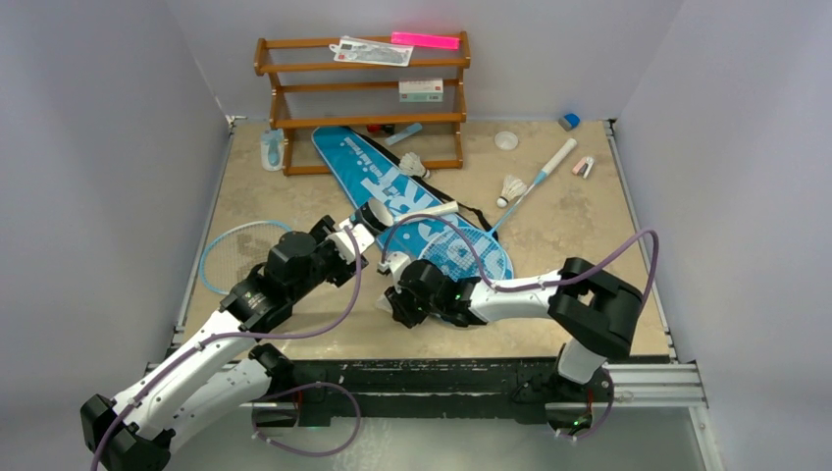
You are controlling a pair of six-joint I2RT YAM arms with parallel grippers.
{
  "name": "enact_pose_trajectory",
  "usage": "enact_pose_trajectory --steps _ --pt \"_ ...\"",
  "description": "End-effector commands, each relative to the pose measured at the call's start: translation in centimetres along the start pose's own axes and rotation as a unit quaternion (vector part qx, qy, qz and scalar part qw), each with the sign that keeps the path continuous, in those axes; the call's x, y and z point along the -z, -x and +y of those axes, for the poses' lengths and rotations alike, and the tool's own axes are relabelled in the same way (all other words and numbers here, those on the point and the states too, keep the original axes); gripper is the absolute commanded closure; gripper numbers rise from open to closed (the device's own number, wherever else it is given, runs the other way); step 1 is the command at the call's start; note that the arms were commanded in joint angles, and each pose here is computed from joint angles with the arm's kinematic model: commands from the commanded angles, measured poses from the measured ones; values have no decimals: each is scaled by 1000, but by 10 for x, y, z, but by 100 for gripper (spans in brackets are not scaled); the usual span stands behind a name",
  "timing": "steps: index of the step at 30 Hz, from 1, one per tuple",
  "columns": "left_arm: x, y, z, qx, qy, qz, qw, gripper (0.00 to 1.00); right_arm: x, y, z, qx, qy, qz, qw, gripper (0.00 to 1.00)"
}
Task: Pack up the badminton gear
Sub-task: Place the shuttlecock at the center of the board.
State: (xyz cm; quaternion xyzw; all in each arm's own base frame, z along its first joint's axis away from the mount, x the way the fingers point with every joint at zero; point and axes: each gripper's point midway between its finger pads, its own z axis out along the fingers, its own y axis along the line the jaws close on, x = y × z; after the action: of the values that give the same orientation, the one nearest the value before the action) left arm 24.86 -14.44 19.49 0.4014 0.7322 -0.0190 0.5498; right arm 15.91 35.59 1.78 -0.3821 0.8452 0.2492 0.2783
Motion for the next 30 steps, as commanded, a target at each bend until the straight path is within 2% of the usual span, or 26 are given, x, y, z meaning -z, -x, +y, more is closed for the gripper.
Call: enact_pose_trajectory --steps 1,3,6,9,18,22,23,25,30 --pt "1 14 8 3 15 -30 999 55 0 19 -3 -3 -26 -43 999 65" --pt "2 14 8 3 14 -30 999 55 1 17 -4 -2 -26 -49 998 55" --pt "2 14 8 4 15 -31 999 55 4 15 -3 -1 -21 -59 998 53" --pt "2 15 7 4 12 -33 999 55 5 14 -2 1 -18 -66 998 36" --pt "2 16 6 7 8 -36 999 55 8 11 0 2 -51 -95 994 37" --pt "1 16 5 7 4 -37 999 55 13 9 2 7 -65 -142 988 37" --pt "1 17 5 7 3 -39 999 55 15 2 -1 8 -66 -150 986 36" --pt "1 16 4 8 2 -38 999 55 18 2 1 10 -57 -180 982 28" --pt "0 16 3 8 0 -38 999 55 20 -8 1 16 -65 -192 979 29"
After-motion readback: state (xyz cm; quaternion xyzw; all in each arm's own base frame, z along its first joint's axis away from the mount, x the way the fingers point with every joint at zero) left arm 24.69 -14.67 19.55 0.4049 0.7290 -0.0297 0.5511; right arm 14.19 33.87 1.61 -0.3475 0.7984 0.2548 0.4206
